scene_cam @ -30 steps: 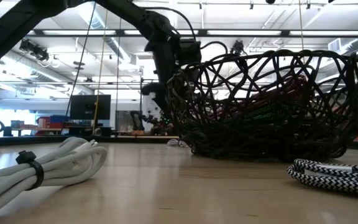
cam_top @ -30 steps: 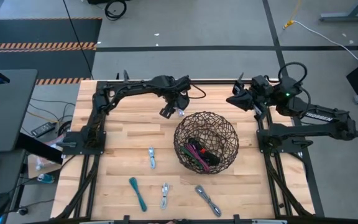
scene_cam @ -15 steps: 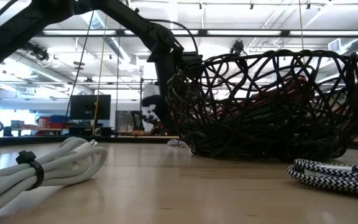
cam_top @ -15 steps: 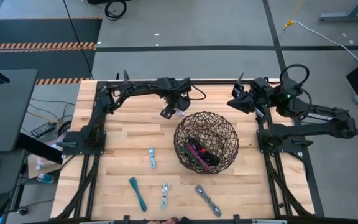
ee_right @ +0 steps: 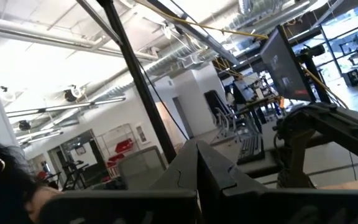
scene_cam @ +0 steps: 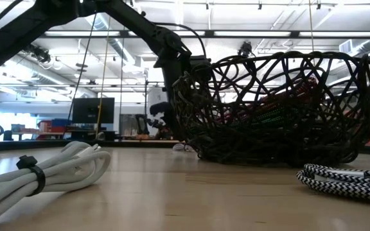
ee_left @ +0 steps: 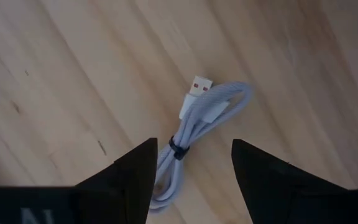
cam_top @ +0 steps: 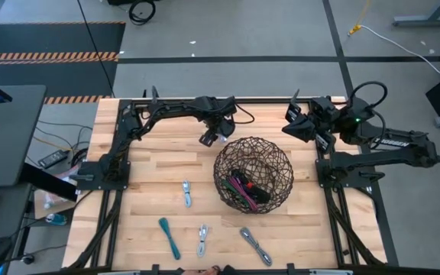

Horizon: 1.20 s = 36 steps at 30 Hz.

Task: Pick and place USB-C Cables
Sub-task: Put the purple charger cable into the black wire basket

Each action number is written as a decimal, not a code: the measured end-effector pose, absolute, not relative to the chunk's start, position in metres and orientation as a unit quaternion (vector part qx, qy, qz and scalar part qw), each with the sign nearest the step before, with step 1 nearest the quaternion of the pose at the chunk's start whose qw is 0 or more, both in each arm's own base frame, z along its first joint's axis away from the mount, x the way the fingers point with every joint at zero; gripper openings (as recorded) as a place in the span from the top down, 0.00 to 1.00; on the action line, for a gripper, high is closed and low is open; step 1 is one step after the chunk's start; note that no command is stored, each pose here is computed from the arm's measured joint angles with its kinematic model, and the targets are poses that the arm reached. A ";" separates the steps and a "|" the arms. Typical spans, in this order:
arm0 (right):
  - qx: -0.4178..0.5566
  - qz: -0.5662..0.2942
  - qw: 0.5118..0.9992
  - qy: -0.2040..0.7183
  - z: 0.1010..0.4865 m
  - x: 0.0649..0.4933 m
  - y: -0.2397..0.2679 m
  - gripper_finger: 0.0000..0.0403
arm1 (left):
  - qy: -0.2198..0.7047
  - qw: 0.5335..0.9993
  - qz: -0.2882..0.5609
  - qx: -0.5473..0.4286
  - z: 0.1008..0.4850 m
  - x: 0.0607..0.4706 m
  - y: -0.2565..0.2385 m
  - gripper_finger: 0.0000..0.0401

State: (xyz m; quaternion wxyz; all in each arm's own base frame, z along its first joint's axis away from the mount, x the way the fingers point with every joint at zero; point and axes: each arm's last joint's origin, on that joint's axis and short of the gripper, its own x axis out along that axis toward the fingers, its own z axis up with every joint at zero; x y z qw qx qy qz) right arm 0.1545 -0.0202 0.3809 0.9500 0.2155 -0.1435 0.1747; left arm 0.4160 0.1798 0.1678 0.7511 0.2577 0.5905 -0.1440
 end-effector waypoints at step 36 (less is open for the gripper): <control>0.201 0.173 0.945 -0.192 0.389 0.151 -0.020 0.99 | 0.602 0.744 -0.150 0.247 0.158 0.417 0.178 0.98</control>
